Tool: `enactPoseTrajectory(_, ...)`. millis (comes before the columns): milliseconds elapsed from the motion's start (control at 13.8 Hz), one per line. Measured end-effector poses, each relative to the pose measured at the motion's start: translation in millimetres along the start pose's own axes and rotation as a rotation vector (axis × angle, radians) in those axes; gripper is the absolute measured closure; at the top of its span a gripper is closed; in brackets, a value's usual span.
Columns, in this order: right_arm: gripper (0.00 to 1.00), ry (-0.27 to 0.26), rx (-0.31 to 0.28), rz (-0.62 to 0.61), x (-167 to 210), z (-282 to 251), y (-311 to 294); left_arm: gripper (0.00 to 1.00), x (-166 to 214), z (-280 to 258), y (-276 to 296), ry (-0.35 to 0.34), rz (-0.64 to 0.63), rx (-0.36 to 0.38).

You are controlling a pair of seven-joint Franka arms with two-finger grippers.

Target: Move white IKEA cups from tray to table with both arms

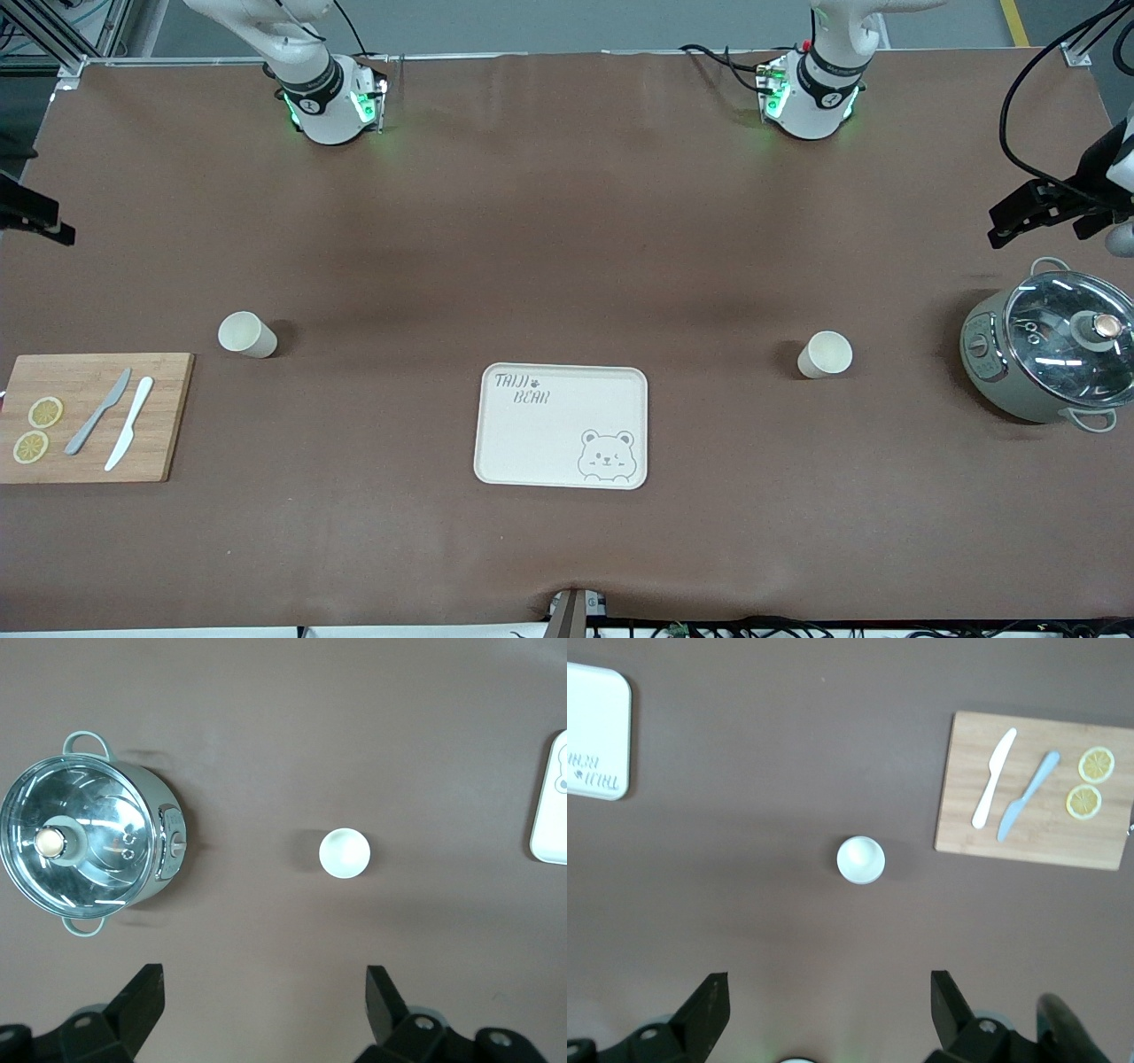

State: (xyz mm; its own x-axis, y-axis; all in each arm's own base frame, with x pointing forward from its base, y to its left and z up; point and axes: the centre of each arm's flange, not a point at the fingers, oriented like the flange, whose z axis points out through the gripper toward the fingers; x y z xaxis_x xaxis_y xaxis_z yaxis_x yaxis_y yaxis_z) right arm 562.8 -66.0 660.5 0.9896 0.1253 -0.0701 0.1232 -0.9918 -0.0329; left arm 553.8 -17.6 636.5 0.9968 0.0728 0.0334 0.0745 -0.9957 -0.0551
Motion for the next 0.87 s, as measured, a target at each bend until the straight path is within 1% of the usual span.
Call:
enactPoseTrajectory(145,0.00,-0.002,-0.005,-0.013,-16,-1,-11,0.00,1,3,1,-0.005,0.002,0.000)
enactPoseTrajectory(363,0.00,0.012,-0.011,-0.027,-37,-7,-23,0.00,2,5,6,-0.008,0.010,-0.003)
enactPoseTrajectory(872,0.00,0.043,-0.029,-0.020,-32,1,-17,0.00,4,6,10,-0.006,0.016,-0.008)
